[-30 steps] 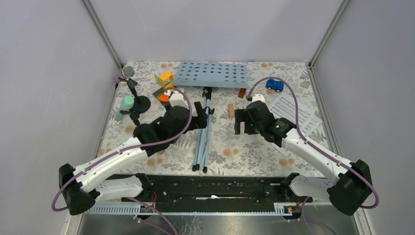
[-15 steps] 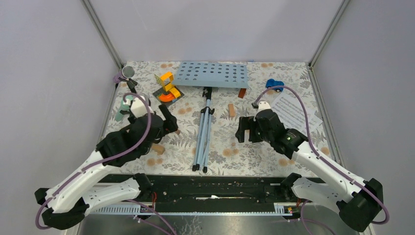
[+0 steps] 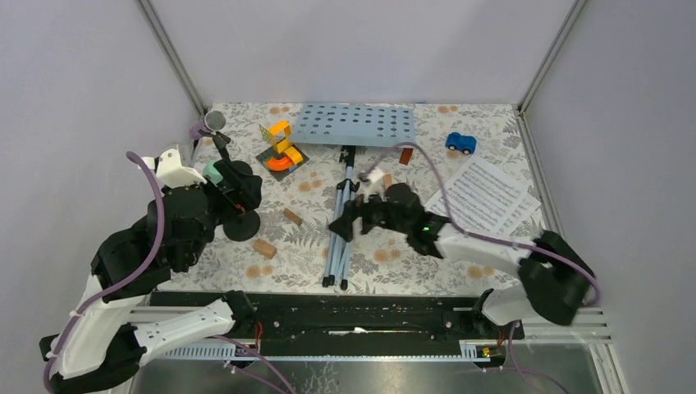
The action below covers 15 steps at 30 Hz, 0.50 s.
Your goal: Pack up the instrument practice props
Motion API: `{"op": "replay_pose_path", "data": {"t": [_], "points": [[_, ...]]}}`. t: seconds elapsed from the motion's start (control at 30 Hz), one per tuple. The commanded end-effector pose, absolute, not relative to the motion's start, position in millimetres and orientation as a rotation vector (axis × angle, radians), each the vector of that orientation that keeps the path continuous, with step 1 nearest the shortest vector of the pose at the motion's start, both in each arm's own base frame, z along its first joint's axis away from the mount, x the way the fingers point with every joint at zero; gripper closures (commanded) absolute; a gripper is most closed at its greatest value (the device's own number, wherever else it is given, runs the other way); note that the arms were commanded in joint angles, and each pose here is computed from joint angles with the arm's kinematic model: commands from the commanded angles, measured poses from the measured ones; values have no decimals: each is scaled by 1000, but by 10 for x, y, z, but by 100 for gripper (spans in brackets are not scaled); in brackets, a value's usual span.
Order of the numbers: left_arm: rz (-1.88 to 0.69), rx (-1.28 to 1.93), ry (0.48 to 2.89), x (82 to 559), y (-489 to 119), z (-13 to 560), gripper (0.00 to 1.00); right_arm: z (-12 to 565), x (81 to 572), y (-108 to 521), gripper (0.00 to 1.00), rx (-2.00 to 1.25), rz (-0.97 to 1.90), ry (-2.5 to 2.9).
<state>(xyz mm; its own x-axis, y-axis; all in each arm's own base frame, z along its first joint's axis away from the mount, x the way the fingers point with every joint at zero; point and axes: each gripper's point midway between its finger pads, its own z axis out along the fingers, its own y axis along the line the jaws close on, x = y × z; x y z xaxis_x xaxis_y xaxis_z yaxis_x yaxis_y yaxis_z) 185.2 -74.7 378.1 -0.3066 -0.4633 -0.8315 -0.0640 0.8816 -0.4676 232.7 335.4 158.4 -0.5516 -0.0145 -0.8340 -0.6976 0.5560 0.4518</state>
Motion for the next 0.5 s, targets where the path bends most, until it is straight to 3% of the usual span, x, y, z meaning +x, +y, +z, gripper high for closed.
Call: {"op": "replay_pose_path", "data": {"t": [0.0,0.3,0.47], "points": [[-353,-352,1849,1859,-670,3850,1,2312,2472,4276,0,-732,1124,1538],[-403,-310,1853,1771,-668,3869,1,2123,2516,5472,0,-726,1343,1119],[-422,-324,1837,1699,-579,3879,1,1954,2594,5968,0,-734,1319,1100]]}}
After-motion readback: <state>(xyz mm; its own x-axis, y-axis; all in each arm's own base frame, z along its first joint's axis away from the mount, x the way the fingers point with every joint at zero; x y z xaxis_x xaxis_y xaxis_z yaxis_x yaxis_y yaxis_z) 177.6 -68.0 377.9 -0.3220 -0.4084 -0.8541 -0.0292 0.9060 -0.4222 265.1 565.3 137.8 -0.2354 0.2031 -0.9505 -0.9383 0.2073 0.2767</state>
